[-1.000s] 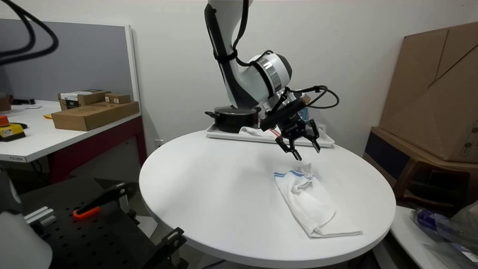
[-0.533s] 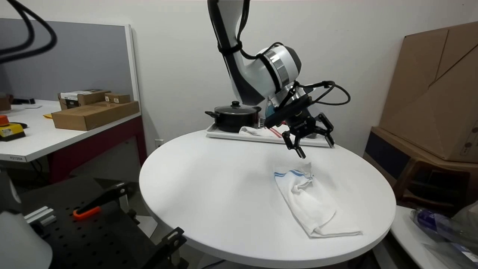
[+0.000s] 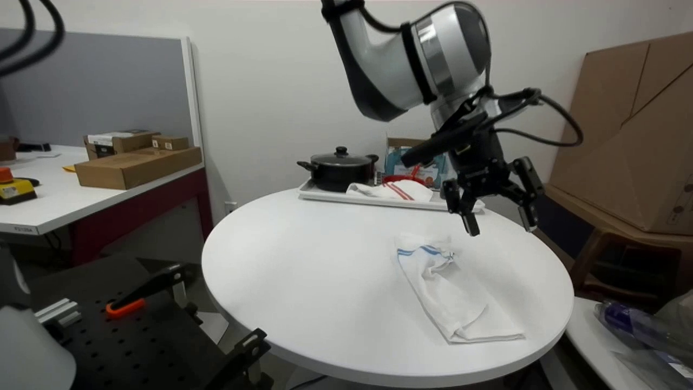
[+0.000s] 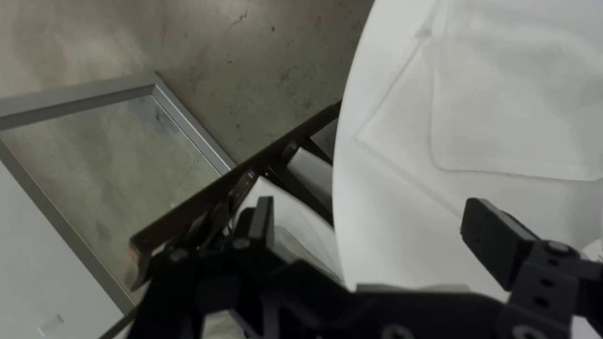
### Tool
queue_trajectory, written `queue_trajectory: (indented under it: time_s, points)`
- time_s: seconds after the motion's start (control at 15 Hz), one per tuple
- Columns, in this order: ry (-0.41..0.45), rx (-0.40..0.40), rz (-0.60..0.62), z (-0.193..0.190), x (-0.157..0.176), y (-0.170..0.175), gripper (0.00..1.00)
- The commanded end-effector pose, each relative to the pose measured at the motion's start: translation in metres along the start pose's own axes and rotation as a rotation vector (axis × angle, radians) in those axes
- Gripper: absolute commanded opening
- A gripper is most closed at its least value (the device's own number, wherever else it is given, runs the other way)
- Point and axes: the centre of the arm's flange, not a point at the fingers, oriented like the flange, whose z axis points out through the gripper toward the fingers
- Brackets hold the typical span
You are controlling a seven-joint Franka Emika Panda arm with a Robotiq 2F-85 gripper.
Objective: Fold the towel on the table
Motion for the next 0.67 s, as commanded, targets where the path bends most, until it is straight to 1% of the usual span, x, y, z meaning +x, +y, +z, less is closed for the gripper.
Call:
queue_trajectory:
  time_s: [0.0, 0.13, 0.33, 0.47, 0.6]
  points:
    - [-0.077, 0.145, 0.125, -0.004, -0.034, 0.058, 1.0]
    - [-0.117, 0.248, 0.164, 0.005, -0.047, 0.074, 1.0]
    - [-0.157, 0.394, 0.219, 0.019, -0.058, 0.082, 1.0]
    - [-0.181, 0.451, 0.238, 0.027, -0.062, 0.084, 1.0]
    - [-0.184, 0.468, 0.205, 0.033, -0.065, 0.082, 1.0]
